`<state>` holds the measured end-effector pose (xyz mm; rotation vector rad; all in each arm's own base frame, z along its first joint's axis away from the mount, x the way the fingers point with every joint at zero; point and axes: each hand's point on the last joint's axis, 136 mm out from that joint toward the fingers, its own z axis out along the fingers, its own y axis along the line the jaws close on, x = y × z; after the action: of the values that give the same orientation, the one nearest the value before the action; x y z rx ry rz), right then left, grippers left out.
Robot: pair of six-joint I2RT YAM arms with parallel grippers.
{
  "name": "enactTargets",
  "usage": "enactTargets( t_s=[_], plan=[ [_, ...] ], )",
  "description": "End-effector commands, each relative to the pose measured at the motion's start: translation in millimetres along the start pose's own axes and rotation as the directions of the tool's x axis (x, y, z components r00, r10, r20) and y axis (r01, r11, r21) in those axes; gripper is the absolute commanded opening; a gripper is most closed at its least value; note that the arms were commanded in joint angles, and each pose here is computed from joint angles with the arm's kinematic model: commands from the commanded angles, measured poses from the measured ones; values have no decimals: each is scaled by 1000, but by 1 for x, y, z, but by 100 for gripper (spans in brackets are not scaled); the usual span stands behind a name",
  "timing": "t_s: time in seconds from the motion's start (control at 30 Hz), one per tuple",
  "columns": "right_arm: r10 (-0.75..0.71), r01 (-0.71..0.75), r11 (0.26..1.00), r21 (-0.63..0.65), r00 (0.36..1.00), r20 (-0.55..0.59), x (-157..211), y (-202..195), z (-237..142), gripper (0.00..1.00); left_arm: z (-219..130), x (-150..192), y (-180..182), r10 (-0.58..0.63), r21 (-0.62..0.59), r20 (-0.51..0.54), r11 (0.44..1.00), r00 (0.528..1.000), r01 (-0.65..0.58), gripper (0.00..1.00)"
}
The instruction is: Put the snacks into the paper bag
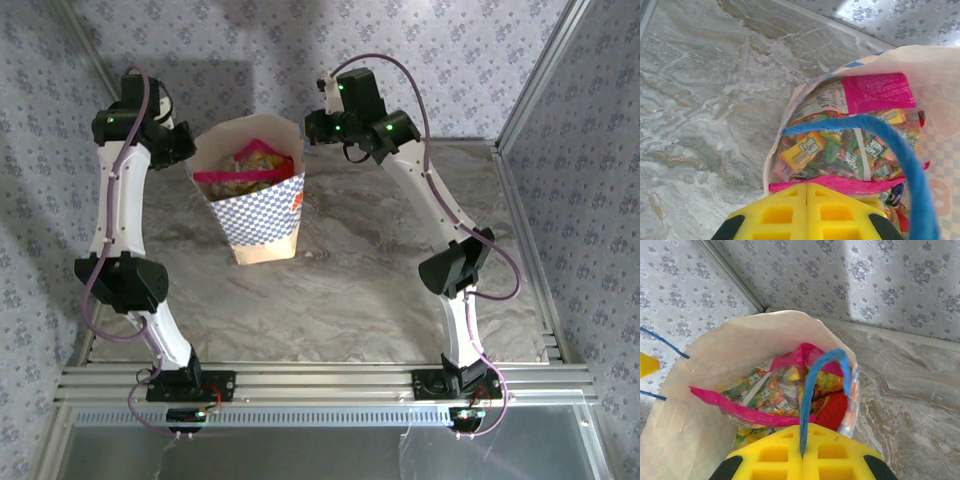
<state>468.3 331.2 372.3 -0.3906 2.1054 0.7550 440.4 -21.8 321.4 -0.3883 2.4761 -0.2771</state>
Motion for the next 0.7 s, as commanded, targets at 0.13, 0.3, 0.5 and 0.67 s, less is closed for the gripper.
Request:
enactTargets(
  t_s=[0.13, 0.3, 0.5, 0.67],
  plan=[
    [-65, 66, 998, -19, 997, 51, -18, 19, -30, 0, -24, -9, -47, 63, 113, 53, 991, 997, -68, 0],
    [-95, 96, 995, -7, 991, 90, -30, 25, -54, 0, -33, -8, -77, 97, 163, 74, 981, 993, -108, 0],
    [-140, 134, 989, 69, 985, 100, -33, 17, -82, 0, -36, 6, -114, 176, 180, 92, 965, 980, -190, 0],
    [-148, 135, 986, 102, 980, 132, -41, 8, -103, 0, -44, 10, -132, 175, 213, 107, 958, 979, -195, 0]
  ],
)
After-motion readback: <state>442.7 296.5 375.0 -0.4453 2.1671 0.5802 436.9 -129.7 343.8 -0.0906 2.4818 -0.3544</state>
